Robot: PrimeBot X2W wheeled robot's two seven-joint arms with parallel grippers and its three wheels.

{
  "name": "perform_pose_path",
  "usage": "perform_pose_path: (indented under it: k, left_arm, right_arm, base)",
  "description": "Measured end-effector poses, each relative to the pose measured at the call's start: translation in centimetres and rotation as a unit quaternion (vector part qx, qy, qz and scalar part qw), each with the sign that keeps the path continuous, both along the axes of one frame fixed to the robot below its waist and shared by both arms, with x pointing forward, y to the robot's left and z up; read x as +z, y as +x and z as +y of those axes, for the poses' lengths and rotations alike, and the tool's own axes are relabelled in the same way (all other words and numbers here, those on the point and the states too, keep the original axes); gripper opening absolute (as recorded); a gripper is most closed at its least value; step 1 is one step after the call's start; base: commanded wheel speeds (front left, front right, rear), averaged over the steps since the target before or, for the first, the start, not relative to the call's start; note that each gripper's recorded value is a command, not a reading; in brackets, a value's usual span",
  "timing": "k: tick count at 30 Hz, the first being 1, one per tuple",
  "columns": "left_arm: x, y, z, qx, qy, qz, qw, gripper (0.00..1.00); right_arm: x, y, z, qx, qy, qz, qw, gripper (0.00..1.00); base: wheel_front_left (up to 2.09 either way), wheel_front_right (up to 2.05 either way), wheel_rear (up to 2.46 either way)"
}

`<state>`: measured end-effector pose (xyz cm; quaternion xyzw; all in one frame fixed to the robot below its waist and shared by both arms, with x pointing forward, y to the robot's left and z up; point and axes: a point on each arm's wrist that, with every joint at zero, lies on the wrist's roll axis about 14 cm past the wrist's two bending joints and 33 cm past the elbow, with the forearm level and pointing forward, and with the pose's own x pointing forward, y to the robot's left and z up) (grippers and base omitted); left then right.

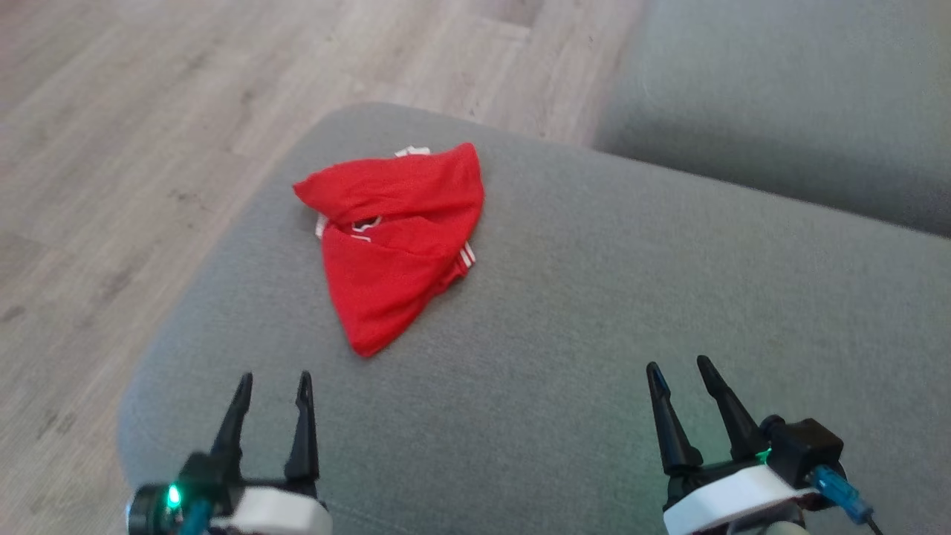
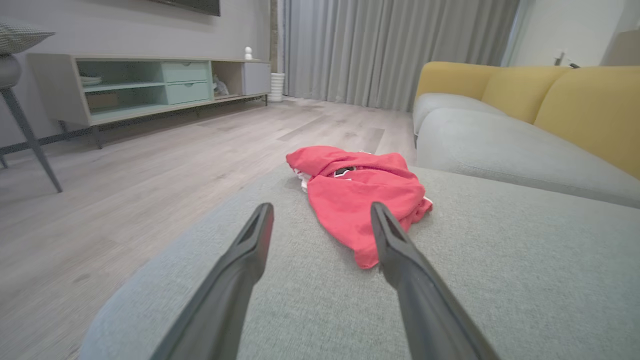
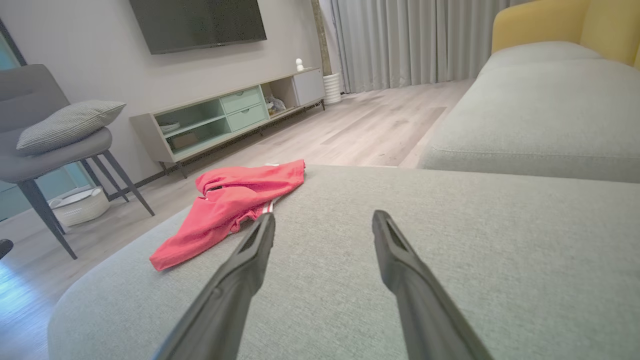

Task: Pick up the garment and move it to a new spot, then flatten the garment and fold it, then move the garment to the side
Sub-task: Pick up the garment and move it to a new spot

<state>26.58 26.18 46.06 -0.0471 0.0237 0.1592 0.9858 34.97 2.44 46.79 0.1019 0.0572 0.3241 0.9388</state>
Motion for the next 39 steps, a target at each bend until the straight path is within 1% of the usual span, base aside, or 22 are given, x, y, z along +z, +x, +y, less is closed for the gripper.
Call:
perform_pose_path:
  k: [1, 3, 6, 7, 9, 11, 13, 18, 21, 24, 26, 28, 29, 30, 31, 33, 34, 37, 39]
  left_arm:
    - [0.0, 0.0, 0.0, 0.0, 0.0, 0.0, 1.0, 1.0]
    - [0.0, 1.5, 0.1, -0.021, 0.011, 0.012, 1.0, 1.0]
    - [0.9, 5.4, -0.1, -0.07, 0.038, 0.033, 0.996, 1.0]
    - [0.9, 6.8, -0.4, -0.089, 0.045, 0.05, 0.994, 1.0]
    - [0.2, 9.2, -1.4, -0.131, 0.057, 0.098, 0.985, 1.0]
    - [-0.3, 11.4, -2.5, -0.161, 0.065, 0.129, 0.976, 1.0]
    - [-1.7, 12.8, -3.4, -0.19, 0.078, 0.175, 0.963, 1.0]
    - [-5.2, 14.9, -4.1, -0.218, 0.069, 0.264, 0.937, 1.0]
    - [-6.3, 16.2, -4.1, -0.226, 0.075, 0.282, 0.929, 1.0]
    - [-7.2, 17.1, -4.2, -0.23, 0.07, 0.287, 0.927, 1.0]
    - [-8.2, 17.1, -4.5, -0.234, 0.069, 0.302, 0.922, 1.0]
    - [-8.8, 17.0, -4.5, -0.233, 0.062, 0.309, 0.92, 1.0]
    - [-8.9, 17.1, -4.5, -0.233, 0.059, 0.307, 0.921, 0.8]
    - [-8.8, 17.2, -4.6, -0.231, 0.051, 0.301, 0.924, 0.3]
    - [-8.8, 17.2, -4.7, -0.229, 0.041, 0.297, 0.926, 0.0]
    - [-8.4, 17.3, -5.0, -0.231, 0.036, 0.283, 0.93, 0.0]
    - [-7.9, 17.5, -5.1, -0.23, 0.032, 0.268, 0.935, 0.0]
    - [-5.8, 18.6, -5.6, -0.237, 0.035, 0.214, 0.947, 0.0]
    - [-3.5, 19.5, -6.5, -0.246, 0.033, 0.165, 0.955, 0.0]
  right_arm:
    - [0.0, 0.0, 0.0, 0.0, 0.0, 0.0, 1.0, 1.0]
    - [-0.7, 0.3, -0.5, -0.007, -0.006, 0.006, 1.0, 1.0]
    - [-1.8, 1.1, -1.7, -0.026, -0.015, 0.017, 0.999, 1.0]
    - [-2.2, 1.5, -2.1, -0.032, -0.017, 0.02, 0.999, 1.0]
    - [-2.4, 2.4, -2.8, -0.045, -0.018, 0.02, 0.999, 1.0]
    - [-2.4, 3.5, -3.5, -0.06, -0.017, 0.018, 0.998, 1.0]
    - [-2.6, 4.4, -4.3, -0.074, -0.017, 0.017, 0.997, 1.0]
    - [-4.2, 5.1, -6.5, -0.107, -0.021, 0.039, 0.993, 1.0]
    - [-5.2, 5.2, -7.6, -0.121, -0.028, 0.05, 0.991, 1.0]
    - [-5.5, 5.6, -8.5, -0.135, -0.03, 0.054, 0.989, 1.0]
    - [-5.7, 5.6, -9.0, -0.143, -0.032, 0.056, 0.988, 1.0]
    - [-5.7, 5.7, -9.5, -0.149, -0.033, 0.056, 0.987, 1.0]
    - [-5.7, 5.7, -9.7, -0.151, -0.033, 0.056, 0.986, 1.0]
    - [-5.6, 5.7, -9.8, -0.154, -0.033, 0.055, 0.986, 1.0]
    - [-5.6, 5.7, -9.9, -0.156, -0.034, 0.054, 0.986, 1.0]
    - [-5.5, 5.7, -10.1, -0.157, -0.034, 0.053, 0.986, 1.0]
    - [-5.4, 5.7, -10.1, -0.157, -0.034, 0.052, 0.986, 1.0]
    - [-5.1, 5.5, -10.1, -0.158, -0.036, 0.049, 0.986, 1.0]
    - [-4.6, 5.3, -10.2, -0.159, -0.036, 0.043, 0.986, 1.0]
  base:
    - [0.0, 0.0, 0.0]
    - [0.0, 0.0, 0.0]
    - [0.0, 0.0, 0.0]
    - [0.0, 0.0, 0.0]
    - [0.0, 0.0, 0.0]
    - [0.0, 0.0, 0.0]
    - [0.0, 0.0, 0.0]
    - [0.0, 0.0, 0.0]
    - [0.0, 0.0, 0.0]
    - [0.0, 0.0, 0.0]
    - [0.0, 0.0, 0.0]
    - [0.0, 0.0, 0.0]
    - [0.0, 0.0, 0.0]
    - [0.0, 0.0, 0.0]
    - [0.0, 0.0, 0.0]
    - [0.0, 0.0, 0.0]
    - [0.0, 0.0, 0.0]
    - [0.0, 0.0, 0.0]
    - [0.0, 0.0, 0.0]
